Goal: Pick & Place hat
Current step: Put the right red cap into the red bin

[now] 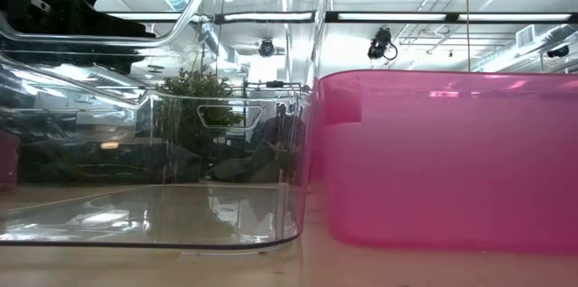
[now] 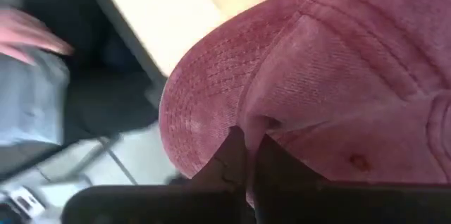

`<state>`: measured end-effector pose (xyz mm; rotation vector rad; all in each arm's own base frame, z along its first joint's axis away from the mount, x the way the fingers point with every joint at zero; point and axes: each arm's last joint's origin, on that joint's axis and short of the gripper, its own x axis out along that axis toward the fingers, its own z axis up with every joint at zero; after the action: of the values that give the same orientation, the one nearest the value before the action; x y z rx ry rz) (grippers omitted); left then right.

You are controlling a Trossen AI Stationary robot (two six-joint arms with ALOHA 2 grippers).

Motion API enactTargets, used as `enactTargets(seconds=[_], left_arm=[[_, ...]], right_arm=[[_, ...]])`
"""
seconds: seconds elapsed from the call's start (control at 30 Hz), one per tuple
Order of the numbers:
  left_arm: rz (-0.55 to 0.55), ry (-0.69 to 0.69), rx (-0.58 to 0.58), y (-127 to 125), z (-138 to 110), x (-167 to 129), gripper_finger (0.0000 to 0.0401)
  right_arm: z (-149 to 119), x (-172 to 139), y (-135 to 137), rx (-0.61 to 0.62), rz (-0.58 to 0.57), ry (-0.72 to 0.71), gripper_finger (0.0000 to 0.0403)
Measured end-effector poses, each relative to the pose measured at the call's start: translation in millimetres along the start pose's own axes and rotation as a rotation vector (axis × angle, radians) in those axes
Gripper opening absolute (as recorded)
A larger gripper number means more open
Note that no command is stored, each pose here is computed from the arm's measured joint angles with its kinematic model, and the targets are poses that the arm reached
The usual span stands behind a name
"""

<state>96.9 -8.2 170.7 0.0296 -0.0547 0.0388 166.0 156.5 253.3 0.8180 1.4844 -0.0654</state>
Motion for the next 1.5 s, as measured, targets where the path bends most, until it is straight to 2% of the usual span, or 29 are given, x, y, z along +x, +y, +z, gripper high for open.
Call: enactTargets(seconds=[0.17, 0.3, 0.43, 0.5, 0.67, 0.77, 0.93, 1.27, 1.37, 1.5], left_arm=[[0.0, 0.0, 0.0, 0, 0, 0, 0.0135], [0.0, 0.0, 0.0, 0, 0, 0, 0.0135], [0.0, 0.0, 0.0, 0, 0, 0, 0.0135], [0.0, 0.0, 0.0, 0, 0, 0, 0.0135], [0.0, 0.0, 0.0, 0, 0, 0, 0.0135], [0.0, 0.0, 0.0, 0, 0, 0, 0.0135], [0.0, 0.001, 0.0, 0, 0, 0, 0.0135], [0.0, 0.001, 0.0, 0, 0, 0, 0.0135], [0.0, 0.0, 0.0, 0, 0, 0, 0.0135], [0.0, 0.0, 0.0, 0, 0, 0, 0.0135]], right_arm=[[22, -34, 11, -0.015, 0.116, -0.25, 0.0001], [49, -48, 21, -0.155, 0.211, -0.441, 0.0001], [81, -46, 29, -0.306, 0.267, -0.545, 0.0], [96, -41, 28, -0.337, 0.267, -0.527, 0.0], [123, -13, 16, -0.291, 0.225, -0.324, 0.0], [135, 2, 15, -0.307, 0.233, -0.257, 0.0], [150, 21, 14, -0.302, 0.255, -0.212, 0.0004], [167, 39, 5, -0.301, 0.211, -0.2, 0.0021], [169, 37, 3, -0.3, 0.22, -0.197, 0.0039], [170, 37, 3, -0.306, 0.237, -0.184, 0.0085]])
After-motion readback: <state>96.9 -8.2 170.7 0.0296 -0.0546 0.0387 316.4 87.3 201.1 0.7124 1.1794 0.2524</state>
